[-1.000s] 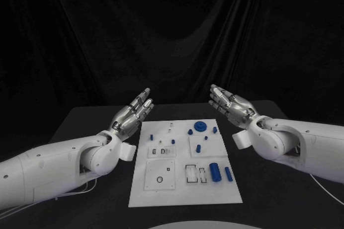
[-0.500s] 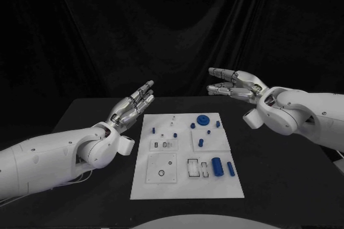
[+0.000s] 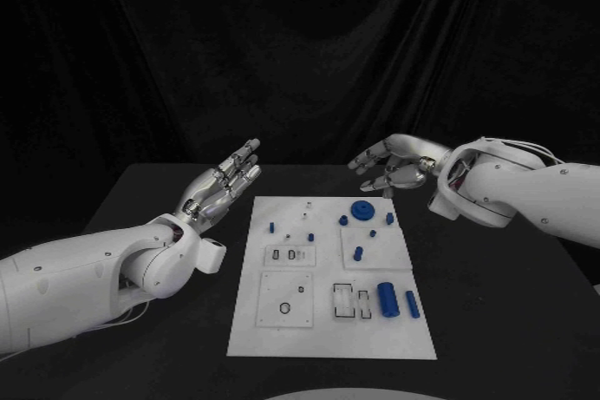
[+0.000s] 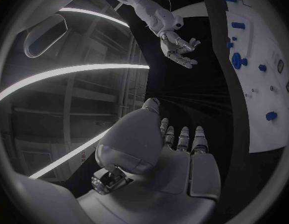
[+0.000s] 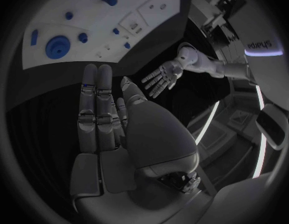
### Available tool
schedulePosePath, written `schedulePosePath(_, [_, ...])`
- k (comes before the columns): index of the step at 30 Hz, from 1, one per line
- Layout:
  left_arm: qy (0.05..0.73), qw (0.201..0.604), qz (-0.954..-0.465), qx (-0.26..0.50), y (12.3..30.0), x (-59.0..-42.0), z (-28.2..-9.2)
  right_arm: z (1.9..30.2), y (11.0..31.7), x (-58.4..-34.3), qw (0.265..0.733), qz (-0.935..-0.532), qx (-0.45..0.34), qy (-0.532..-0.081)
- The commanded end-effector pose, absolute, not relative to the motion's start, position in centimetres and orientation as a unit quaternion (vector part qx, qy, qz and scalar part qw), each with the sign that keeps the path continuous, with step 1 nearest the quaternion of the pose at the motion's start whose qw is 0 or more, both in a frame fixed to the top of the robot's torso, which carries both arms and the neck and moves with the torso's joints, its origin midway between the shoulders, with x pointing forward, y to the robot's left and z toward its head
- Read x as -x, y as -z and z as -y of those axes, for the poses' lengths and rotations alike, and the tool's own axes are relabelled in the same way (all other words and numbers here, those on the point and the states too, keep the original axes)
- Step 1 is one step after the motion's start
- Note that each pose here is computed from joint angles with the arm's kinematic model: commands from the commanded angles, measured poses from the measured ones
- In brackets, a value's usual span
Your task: Assemble the parts on the task board
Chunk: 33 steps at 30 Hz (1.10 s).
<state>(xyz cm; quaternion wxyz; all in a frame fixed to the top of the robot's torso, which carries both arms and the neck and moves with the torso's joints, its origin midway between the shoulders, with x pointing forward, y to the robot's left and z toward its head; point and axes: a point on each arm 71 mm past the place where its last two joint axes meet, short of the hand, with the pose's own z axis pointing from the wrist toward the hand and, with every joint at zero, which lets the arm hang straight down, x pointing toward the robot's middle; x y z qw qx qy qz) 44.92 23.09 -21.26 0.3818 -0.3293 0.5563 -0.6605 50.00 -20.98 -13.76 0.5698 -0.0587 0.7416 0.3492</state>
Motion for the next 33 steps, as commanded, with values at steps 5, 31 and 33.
schedulePosePath(5, [0.711,0.398,-0.503,0.289,19.9,-44.9,-23.2,20.3,14.1,-50.6,0.621,-0.73,0.214,-0.189])
schedulePosePath(31, [0.717,0.383,-0.507,0.289,20.0,-45.0,-23.4,18.8,17.8,-50.2,0.599,-0.736,0.28,-0.148])
schedulePosePath(33, [0.717,0.383,-0.506,0.289,20.0,-45.0,-23.4,18.8,18.0,-50.2,0.598,-0.736,0.281,-0.149])
